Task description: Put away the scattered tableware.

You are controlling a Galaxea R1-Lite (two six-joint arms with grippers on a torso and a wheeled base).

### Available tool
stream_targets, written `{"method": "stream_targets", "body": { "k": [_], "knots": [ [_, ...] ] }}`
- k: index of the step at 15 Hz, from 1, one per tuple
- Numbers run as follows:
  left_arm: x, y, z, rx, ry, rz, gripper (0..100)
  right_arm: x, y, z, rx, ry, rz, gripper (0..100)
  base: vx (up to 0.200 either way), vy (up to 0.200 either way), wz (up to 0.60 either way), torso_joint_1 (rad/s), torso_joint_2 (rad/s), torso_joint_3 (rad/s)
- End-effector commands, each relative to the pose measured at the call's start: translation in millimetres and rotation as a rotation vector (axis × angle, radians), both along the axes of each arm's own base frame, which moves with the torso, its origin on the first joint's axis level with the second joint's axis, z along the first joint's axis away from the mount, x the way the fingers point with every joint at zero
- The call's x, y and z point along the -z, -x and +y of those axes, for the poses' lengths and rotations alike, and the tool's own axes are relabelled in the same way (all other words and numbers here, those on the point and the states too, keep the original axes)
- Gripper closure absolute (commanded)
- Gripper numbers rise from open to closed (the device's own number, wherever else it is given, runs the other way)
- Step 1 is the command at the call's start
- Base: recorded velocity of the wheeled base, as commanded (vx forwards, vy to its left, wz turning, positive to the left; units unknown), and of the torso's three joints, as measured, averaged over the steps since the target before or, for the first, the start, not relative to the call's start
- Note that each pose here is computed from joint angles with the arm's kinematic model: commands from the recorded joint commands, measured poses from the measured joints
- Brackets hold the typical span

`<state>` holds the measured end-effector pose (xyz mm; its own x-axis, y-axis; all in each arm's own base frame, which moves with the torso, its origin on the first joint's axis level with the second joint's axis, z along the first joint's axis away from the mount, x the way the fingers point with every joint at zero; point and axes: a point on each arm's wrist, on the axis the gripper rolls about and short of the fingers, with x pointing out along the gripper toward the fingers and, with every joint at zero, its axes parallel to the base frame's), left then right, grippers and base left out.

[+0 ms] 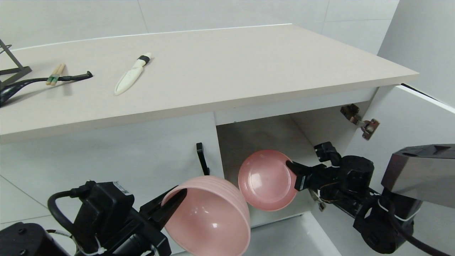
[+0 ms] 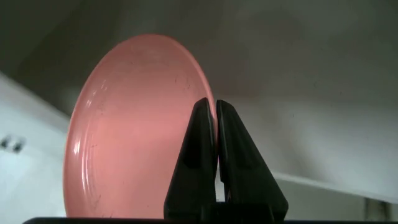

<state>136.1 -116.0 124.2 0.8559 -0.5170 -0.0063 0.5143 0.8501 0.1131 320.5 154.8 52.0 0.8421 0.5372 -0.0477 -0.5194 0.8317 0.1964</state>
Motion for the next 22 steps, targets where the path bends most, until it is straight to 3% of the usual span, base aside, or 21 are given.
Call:
{"method": "stream_targets", "body": {
  "k": [1,13,22],
  "knots": [
    [-0.5,0.2,0.2,0.000,0.002,-0.002,100,12.6,-14.4,3.0,0.028,-0.009,0.007,100,0.000,0.000,0.00,0.000,0.00,0.000],
    [0.0,0.0,0.0,0.000,0.000,0.000,100,35.7,-71.3,-2.3,0.114,-0.044,-0.070,100,0.000,0.000,0.00,0.000,0.00,0.000],
    [1.1,-0.6,-0.5,0.000,-0.004,0.004,100,28.4,-91.4,4.7,0.116,-0.077,-0.143,100,0.000,0.000,0.00,0.000,0.00,0.000]
  ]
}}
